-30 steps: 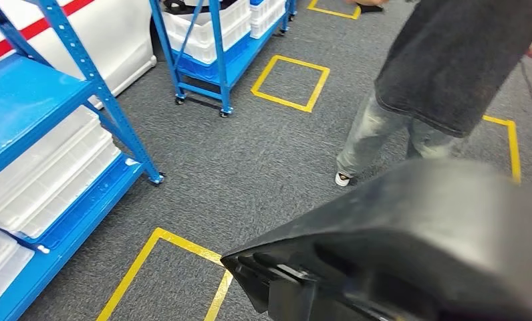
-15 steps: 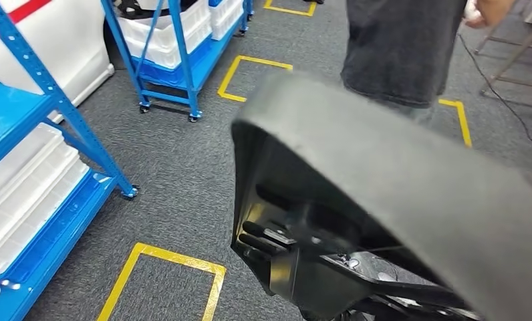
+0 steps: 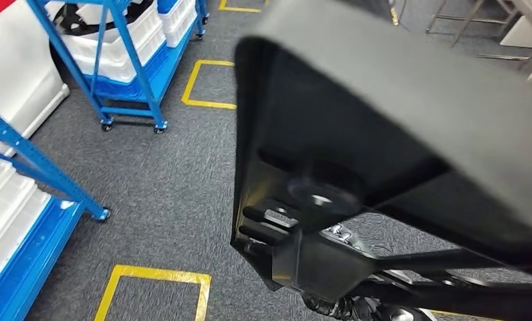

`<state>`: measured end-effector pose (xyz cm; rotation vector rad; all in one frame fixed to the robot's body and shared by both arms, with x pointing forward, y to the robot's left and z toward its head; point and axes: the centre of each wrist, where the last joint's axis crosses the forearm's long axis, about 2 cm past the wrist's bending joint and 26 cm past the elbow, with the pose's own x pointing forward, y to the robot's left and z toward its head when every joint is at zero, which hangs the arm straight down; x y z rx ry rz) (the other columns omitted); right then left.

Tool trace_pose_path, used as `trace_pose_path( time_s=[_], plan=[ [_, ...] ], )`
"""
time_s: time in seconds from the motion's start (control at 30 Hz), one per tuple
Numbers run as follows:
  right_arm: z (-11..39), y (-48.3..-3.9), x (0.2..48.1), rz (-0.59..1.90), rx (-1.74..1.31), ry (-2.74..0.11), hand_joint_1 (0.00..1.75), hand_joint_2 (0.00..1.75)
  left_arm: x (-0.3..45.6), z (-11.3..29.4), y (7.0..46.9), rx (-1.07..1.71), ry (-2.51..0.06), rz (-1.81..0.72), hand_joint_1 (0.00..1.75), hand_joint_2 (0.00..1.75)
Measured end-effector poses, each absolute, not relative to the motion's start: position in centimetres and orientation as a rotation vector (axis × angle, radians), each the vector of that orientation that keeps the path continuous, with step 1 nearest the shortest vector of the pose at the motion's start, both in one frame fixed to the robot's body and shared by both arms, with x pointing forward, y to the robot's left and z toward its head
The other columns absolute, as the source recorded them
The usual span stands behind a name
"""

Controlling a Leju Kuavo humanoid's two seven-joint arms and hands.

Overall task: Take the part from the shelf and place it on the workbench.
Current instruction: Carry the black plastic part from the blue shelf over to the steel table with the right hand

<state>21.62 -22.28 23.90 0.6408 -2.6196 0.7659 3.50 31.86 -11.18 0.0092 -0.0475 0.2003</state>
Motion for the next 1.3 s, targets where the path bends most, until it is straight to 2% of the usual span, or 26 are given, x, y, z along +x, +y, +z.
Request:
trace_pose_path(
  time_s=[0.53, 1.3],
  plan=[
    [23.6, -22.1, 19.5, 0.6, 0.486, -2.717, 1.75, 1.75, 3.6, -10.8, 35.9, 0.214, -0.336, 0.185, 0.0, 1.75],
    [23.9, -21.3, 18.0, 0.511, 0.548, -2.729, 1.75, 1.75, 3.7, -10.8, 36.2, 0.193, -0.421, 0.189, 0.0, 1.75]
  ],
)
